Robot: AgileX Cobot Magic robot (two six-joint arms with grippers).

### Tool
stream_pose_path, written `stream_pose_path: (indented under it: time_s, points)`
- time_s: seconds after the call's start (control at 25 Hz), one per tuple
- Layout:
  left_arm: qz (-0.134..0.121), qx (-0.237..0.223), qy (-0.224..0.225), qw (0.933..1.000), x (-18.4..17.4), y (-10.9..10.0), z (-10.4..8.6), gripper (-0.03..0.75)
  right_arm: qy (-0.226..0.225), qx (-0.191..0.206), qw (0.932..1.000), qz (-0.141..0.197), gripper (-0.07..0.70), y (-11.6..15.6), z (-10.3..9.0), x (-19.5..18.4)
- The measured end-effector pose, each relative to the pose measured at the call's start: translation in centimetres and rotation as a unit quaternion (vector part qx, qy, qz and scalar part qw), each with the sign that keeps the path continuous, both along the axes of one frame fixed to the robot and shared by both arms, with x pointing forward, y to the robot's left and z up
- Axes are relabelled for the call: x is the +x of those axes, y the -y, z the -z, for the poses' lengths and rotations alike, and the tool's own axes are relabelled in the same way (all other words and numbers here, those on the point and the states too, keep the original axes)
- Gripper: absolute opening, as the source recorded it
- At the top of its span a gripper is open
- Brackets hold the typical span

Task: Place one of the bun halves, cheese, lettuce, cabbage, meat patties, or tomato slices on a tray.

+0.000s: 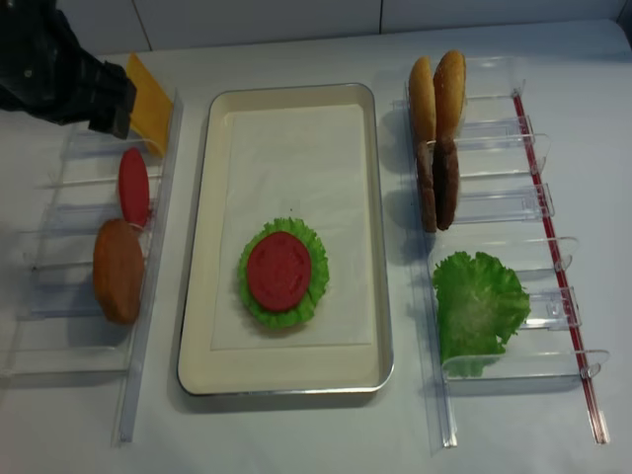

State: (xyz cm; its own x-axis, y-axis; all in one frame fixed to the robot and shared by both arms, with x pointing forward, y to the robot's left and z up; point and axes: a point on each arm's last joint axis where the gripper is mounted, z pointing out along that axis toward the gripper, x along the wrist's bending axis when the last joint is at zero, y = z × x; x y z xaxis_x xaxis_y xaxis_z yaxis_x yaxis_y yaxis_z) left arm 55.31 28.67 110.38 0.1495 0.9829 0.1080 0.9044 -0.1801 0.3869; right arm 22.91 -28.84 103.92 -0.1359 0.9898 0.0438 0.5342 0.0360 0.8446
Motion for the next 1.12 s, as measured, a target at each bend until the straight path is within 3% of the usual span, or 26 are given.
stream_pose_path:
  time_s: [0.12,0.28,0.6,0.88,1.12]
  points:
    - [0.005,-0.017,-0.002,0.9998,-2.0,0.2,-1.2,0.585,0.000,0.000,1.0000,0.000,0.692,0.0,0.0,0.0]
    - [0.006,-0.019,-0.015,0.9997,-6.0,0.0,-0.8,0.576,0.000,0.000,1.0000,0.000,0.692,0.0,0.0,0.0]
    - [0.004,-0.027,0.055,0.9981,-16.2,-0.7,-0.9,0.543,0.000,0.000,1.0000,0.000,0.692,0.0,0.0,0.0]
    - [-0.009,-0.047,0.170,0.9843,-24.8,-1.2,0.0,0.543,0.000,0.000,1.0000,0.000,0.692,0.0,0.0,0.0]
    - [-0.013,-0.055,0.224,0.9730,-29.3,-1.5,2.7,0.542,0.000,0.000,1.0000,0.000,0.692,0.0,0.0,0.0]
